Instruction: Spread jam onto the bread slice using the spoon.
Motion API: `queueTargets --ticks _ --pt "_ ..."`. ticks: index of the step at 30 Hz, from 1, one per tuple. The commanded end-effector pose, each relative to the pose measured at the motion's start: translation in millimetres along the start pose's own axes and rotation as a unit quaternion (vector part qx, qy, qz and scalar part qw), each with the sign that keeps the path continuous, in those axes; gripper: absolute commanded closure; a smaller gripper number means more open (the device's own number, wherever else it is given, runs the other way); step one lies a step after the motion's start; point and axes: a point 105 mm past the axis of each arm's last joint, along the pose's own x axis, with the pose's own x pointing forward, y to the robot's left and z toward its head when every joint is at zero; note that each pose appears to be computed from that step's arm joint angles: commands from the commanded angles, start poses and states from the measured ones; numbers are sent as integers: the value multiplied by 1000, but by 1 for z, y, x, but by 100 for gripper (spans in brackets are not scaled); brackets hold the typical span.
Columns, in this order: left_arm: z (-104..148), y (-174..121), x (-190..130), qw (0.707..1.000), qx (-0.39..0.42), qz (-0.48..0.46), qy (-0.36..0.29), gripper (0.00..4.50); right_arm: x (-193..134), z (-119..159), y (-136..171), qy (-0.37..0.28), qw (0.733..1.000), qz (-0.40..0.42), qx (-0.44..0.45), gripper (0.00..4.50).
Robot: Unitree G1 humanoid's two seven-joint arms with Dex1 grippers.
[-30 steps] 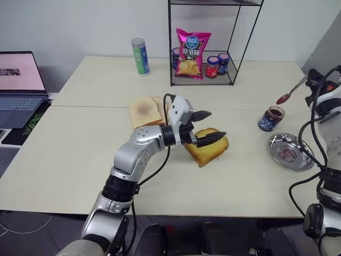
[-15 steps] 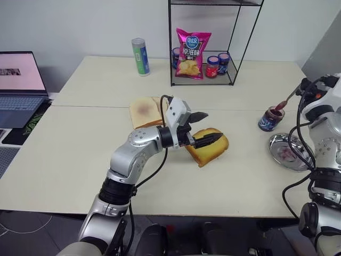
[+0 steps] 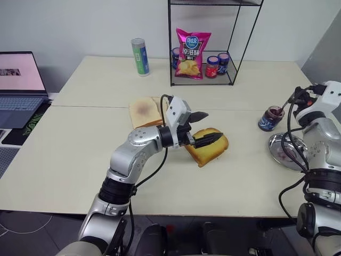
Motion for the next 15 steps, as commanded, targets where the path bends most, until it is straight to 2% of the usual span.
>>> queueTargets --ticks 1,15 --pt "19 -2 0 999 25 -4 -22 0 1 17 -1 -33 999 -2 6 443" --pt "18 -5 1 999 25 -11 -22 0 -1 30 -14 -52 989 -42 132 443"
